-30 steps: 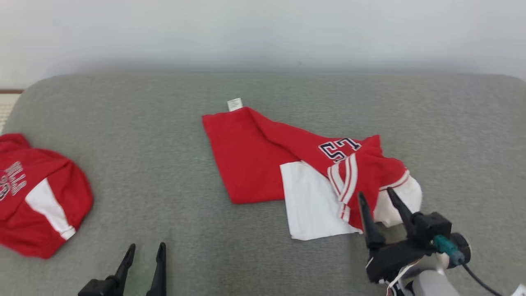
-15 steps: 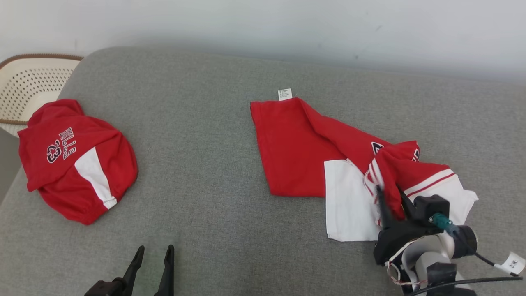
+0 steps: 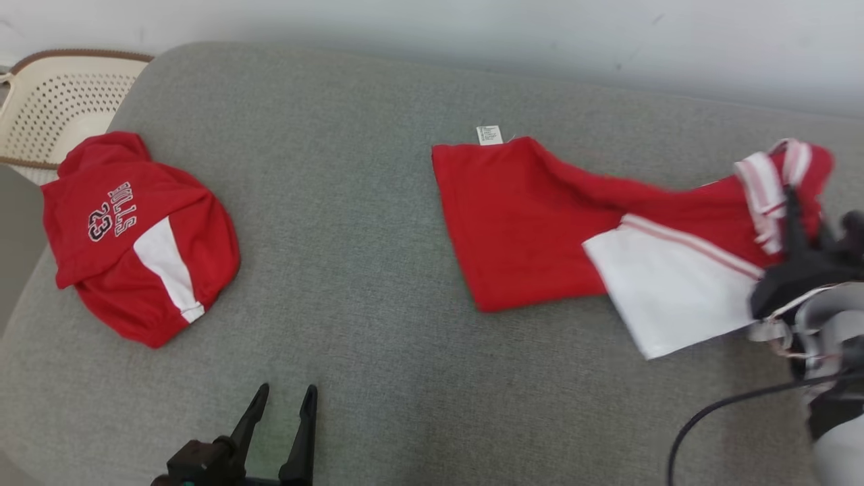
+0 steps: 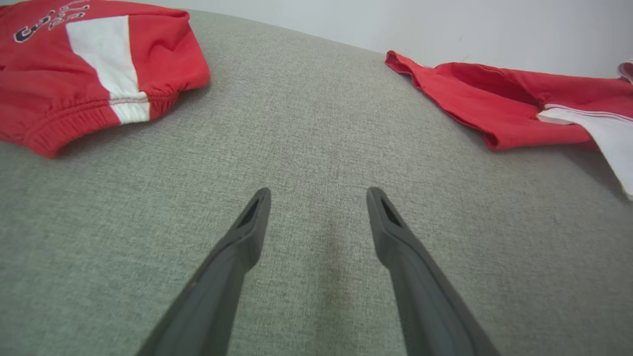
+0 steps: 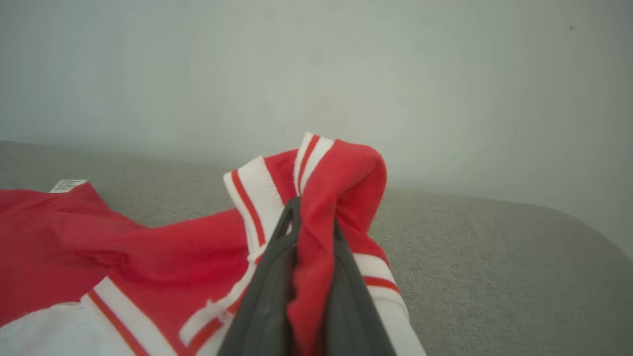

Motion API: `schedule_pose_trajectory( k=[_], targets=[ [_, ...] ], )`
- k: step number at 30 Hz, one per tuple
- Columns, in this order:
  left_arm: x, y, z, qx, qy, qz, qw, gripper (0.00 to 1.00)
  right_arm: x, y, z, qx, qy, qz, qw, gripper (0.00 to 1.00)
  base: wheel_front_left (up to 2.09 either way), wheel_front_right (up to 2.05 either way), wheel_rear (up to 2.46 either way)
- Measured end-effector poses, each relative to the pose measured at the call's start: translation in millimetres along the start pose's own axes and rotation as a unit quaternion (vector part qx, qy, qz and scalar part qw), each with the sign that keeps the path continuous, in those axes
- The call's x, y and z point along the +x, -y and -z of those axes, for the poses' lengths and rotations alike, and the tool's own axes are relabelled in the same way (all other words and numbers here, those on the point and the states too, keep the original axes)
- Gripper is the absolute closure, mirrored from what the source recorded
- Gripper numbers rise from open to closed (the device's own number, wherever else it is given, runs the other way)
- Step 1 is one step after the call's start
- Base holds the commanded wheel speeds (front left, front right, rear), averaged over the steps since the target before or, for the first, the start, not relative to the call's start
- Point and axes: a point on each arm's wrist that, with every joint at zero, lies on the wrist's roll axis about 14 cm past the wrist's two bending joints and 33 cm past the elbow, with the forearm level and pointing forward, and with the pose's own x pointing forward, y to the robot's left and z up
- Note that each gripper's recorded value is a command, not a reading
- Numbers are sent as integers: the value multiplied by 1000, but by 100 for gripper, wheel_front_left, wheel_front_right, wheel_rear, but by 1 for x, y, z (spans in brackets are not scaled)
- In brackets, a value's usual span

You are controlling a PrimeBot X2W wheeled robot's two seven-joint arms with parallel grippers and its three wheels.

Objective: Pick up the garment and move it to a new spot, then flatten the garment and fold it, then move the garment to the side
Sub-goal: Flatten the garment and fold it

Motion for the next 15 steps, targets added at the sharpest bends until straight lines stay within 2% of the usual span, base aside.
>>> schedule_pose_trajectory(
  k=[2, 3, 4, 6, 9, 15],
  targets=[
    [3, 1, -1, -1, 1, 1, 1000, 0, 6, 23, 4, -7, -12, 24, 1000, 100, 0, 0, 0],
    [3, 0, 1, -6, -2, -2, 1000, 0, 9, 45, 13, -11, -32, 48, 998, 27, 0, 0, 0],
    [3, -1, 1, -6, -2, -2, 1000, 0, 9, 56, 18, -9, -42, 63, 997, 0, 0, 0, 0],
    [2, -2, 2, -7, -4, -6, 1000, 0, 9, 72, 27, 2, -57, 88, 995, 0, 0, 0, 0],
    [2, -3, 2, -9, -5, -10, 1000, 0, 13, 77, 20, 14, -45, 104, 993, 0, 0, 0, 0],
    [6, 2, 0, -13, 0, -3, 1000, 0, -8, 56, 29, 20, -46, 93, 994, 0, 0, 0, 0]
  ],
)
